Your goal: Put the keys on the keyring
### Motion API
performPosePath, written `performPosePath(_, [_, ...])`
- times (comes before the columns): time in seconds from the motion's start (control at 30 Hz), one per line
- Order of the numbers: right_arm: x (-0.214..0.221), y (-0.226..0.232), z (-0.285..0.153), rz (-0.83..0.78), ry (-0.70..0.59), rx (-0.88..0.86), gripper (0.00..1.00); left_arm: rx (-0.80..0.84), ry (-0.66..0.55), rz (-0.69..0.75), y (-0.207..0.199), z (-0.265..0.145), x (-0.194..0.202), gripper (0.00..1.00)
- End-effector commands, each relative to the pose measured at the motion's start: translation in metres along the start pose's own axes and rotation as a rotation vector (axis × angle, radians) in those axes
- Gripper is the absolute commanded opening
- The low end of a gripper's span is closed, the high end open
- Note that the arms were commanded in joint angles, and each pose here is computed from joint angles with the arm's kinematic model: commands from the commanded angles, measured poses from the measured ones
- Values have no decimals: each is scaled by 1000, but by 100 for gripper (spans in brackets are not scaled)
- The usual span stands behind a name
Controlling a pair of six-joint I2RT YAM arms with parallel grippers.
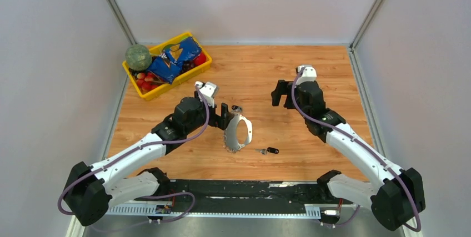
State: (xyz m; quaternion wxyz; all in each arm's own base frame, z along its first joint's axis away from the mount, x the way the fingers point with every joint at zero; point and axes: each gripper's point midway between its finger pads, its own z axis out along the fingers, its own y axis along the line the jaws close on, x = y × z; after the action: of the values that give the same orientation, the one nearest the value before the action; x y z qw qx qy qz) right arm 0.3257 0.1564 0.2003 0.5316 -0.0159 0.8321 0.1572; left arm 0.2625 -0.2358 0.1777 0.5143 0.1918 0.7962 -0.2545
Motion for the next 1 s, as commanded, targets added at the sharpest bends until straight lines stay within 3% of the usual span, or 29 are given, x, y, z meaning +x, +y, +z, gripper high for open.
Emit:
performPosePath(0.0, [-3, -20, 3, 115, -47, 107, 100, 45, -1, -27, -11, -3, -4, 100])
performPosePath(0.23, [43, 32, -1, 56, 138, -163, 100, 70, 163, -101, -20, -6, 23, 100])
performPosePath(0.47, [86, 70, -26, 23, 205, -188, 95, -26, 242, -156, -7, -20, 52, 100])
performPosePath(0.83, [147, 113, -56, 59, 307, -208, 70, -178, 285, -198, 18, -47, 72, 100])
performPosePath(0.97, [167, 129, -58, 51, 338, -177, 68, -183, 283, -203, 19, -52, 73, 100])
